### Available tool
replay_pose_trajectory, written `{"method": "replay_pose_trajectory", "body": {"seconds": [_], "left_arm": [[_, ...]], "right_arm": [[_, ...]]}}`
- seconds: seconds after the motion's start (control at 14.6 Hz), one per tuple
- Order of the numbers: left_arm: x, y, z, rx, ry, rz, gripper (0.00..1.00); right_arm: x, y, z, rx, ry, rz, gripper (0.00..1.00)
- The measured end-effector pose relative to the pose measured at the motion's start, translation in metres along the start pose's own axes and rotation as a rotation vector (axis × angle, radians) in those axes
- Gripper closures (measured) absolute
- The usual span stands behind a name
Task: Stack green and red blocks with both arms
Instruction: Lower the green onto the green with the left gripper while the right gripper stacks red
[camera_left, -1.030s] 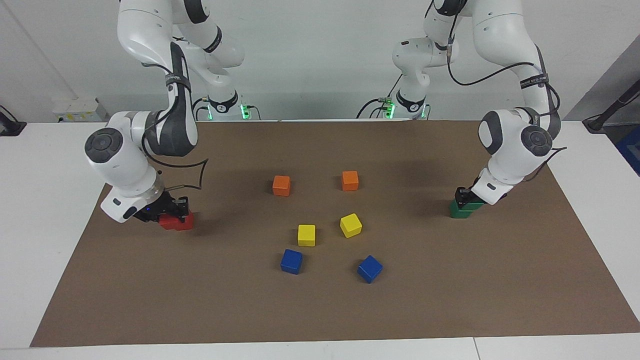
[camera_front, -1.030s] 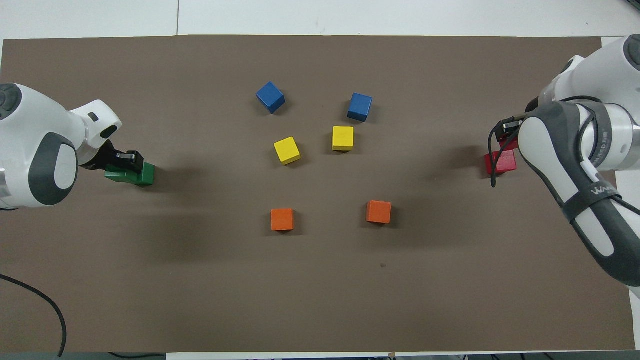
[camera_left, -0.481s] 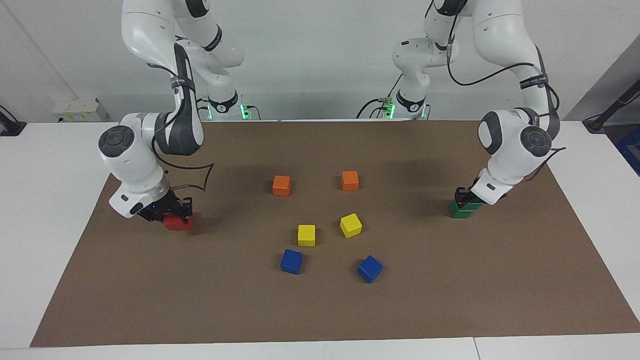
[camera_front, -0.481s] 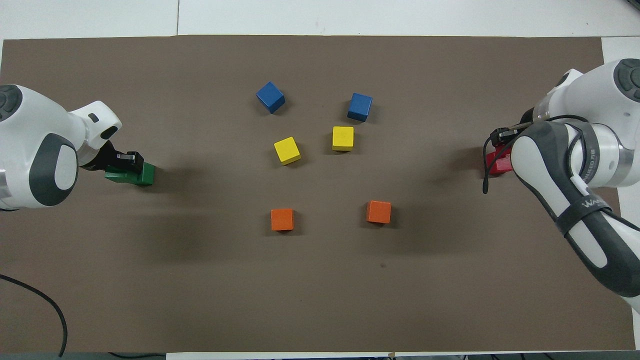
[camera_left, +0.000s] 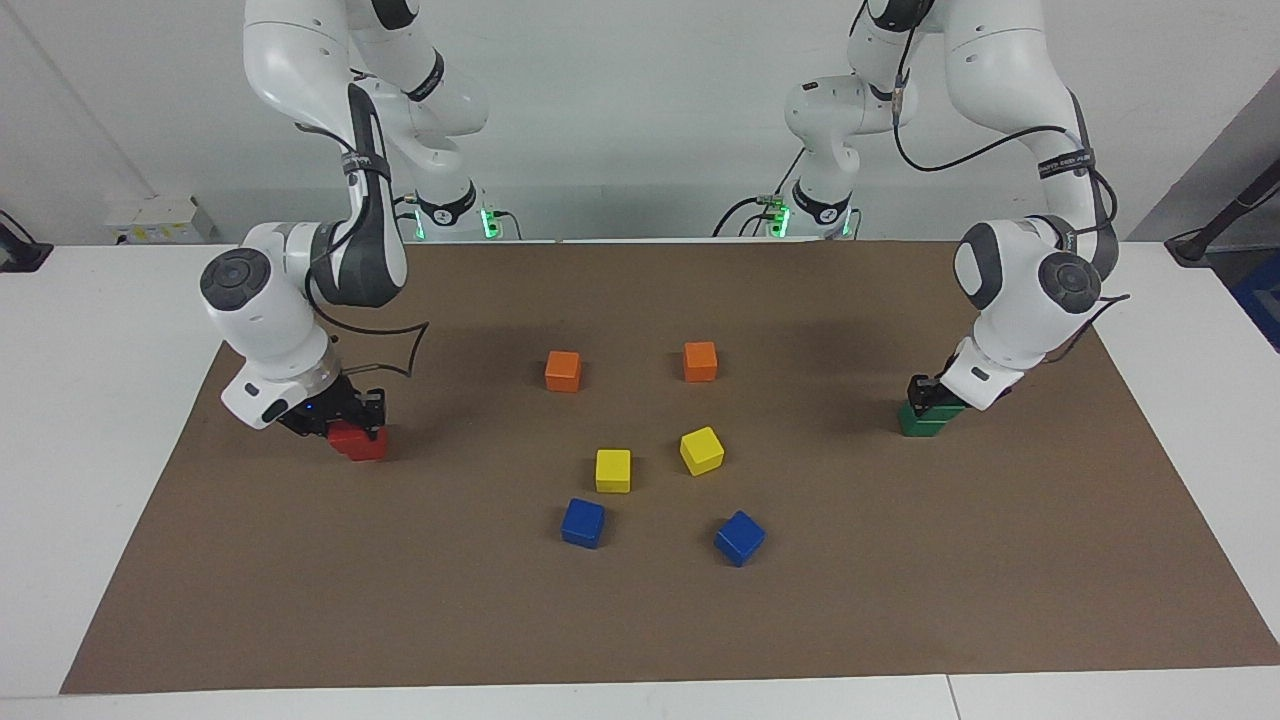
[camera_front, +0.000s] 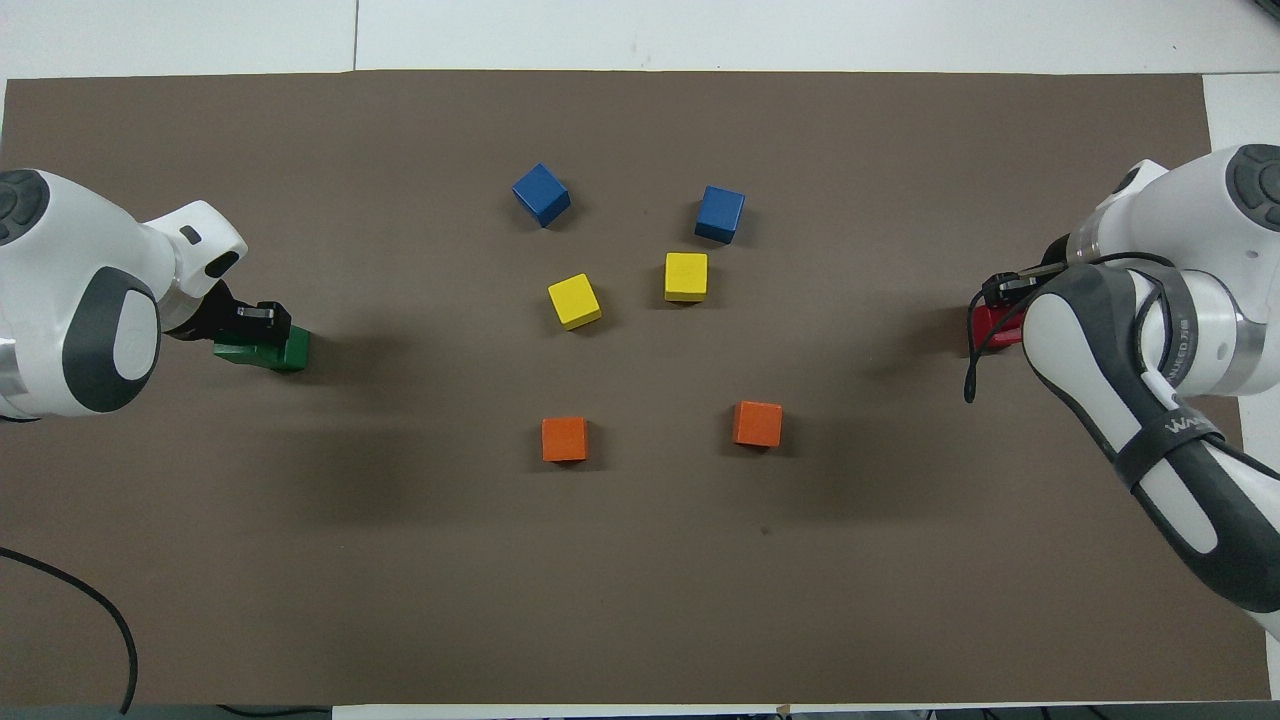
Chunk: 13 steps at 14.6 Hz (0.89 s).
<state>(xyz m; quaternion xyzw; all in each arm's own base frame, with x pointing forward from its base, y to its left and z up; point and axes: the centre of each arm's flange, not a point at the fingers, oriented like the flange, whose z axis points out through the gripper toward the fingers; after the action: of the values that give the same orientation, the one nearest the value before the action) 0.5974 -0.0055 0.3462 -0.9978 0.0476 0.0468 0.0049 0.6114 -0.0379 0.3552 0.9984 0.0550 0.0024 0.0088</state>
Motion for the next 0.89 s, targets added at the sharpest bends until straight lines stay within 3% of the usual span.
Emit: {"method": "replay_pose_trajectory", "body": {"seconds": [0.69,0.89], "left_arm": [[0.0009,0.001,-0.0001,0.0,0.012,-0.015,0.44],[-0.0014,0.002,0.006,-0.001,0.007,-0.016,0.21]], "right_arm": [[-0.0065,0.0073,0.0042,-0.001,0.008,0.038,0.46],[-0.0096,0.0065,0.0094,-0.002,0.016,0.041,0.46]]}}
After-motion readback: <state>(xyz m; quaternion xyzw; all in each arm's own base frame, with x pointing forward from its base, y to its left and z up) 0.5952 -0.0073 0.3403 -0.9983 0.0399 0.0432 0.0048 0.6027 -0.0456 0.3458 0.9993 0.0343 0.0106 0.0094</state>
